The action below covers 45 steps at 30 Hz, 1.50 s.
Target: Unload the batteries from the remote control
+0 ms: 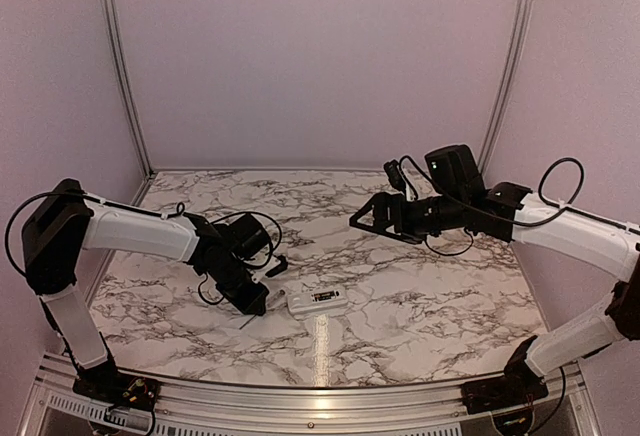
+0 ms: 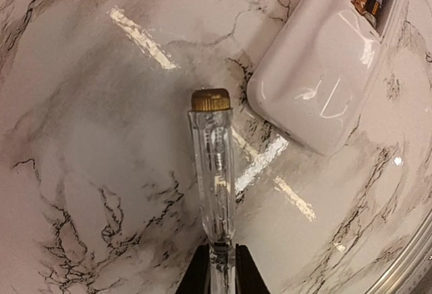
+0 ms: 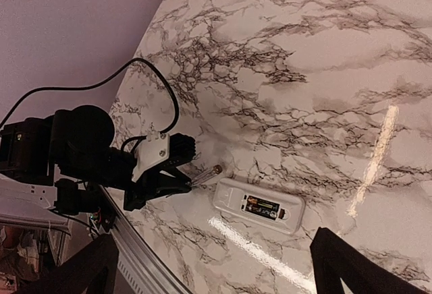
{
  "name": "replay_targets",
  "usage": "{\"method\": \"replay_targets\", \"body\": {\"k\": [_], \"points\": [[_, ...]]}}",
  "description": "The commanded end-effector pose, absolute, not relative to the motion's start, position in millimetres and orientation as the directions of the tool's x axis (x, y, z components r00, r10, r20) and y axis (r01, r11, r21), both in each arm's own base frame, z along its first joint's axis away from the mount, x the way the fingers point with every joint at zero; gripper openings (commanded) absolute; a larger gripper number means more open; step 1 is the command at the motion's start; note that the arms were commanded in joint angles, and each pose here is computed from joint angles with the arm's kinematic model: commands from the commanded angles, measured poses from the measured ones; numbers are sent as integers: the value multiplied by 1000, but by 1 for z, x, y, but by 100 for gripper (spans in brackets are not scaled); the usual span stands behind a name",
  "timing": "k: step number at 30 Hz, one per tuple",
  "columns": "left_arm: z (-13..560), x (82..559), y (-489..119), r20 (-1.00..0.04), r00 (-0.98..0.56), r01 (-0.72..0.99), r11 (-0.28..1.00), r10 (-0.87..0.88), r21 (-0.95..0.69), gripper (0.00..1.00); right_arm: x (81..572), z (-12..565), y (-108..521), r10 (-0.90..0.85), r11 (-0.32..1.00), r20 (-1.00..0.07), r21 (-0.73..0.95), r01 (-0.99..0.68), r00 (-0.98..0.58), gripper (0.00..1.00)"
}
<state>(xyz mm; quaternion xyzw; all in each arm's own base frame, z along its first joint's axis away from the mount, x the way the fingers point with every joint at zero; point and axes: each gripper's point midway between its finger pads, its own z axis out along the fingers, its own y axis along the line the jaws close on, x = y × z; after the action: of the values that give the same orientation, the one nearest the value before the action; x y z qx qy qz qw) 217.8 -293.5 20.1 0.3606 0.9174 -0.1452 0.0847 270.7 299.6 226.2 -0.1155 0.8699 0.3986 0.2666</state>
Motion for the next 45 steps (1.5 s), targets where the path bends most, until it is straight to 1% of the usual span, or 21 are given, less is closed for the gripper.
{"method": "replay_targets", "body": {"k": [1, 7, 9, 13, 16, 19, 20, 24, 27, 31, 37, 41, 45], "points": [[62, 223, -315, -372, -675, 733, 636, 637, -242, 0, 267, 241, 300, -8, 635, -565, 635, -441, -825, 98], [96, 229, -324, -447, -641, 758, 607, 624, -238, 0, 255, 245, 299, -37, 611, -550, 648, -454, -834, 98], [108, 235, -326, -476, -637, 755, 615, 606, -226, 0, 249, 247, 299, -40, 597, -543, 661, -456, -839, 98], [137, 242, -334, -571, -579, 777, 605, 582, -173, 0, 239, 247, 302, -49, 556, -506, 702, -445, -861, 98], [160, 246, -340, -643, -510, 801, 588, 572, -112, 0, 232, 250, 307, -44, 518, -452, 752, -408, -891, 96], [181, 250, -346, -695, -431, 825, 563, 576, -45, 0, 228, 248, 310, -37, 523, -352, 791, -318, -935, 95], [188, 253, -348, -707, -408, 830, 557, 577, -24, 0, 225, 247, 311, -38, 526, -304, 804, -278, -952, 95], [206, 254, -357, -738, -307, 864, 501, 601, 48, 0, 217, 244, 316, -52, 527, -167, 833, -170, -984, 94], [217, 253, -365, -750, -208, 893, 435, 628, 118, 0, 217, 246, 320, -41, 521, -110, 846, -115, -993, 93], [230, 253, -373, -779, -97, 911, 371, 620, 182, 0, 219, 256, 328, -20, 478, -60, 876, -62, -998, 93], [241, 250, -386, -798, 25, 926, 288, 602, 245, 0, 224, 262, 336, 18, 430, 5, 903, 13, -1000, 91], [238, 246, -391, -764, 118, 926, 207, 634, 315, 0, 225, 254, 342, 18, 443, 44, 895, 48, -999, 91], [240, 248, -394, -737, 157, 922, 171, 658, 349, 0, 225, 251, 352, 0, 446, 76, 893, 68, -997, 91]]}}
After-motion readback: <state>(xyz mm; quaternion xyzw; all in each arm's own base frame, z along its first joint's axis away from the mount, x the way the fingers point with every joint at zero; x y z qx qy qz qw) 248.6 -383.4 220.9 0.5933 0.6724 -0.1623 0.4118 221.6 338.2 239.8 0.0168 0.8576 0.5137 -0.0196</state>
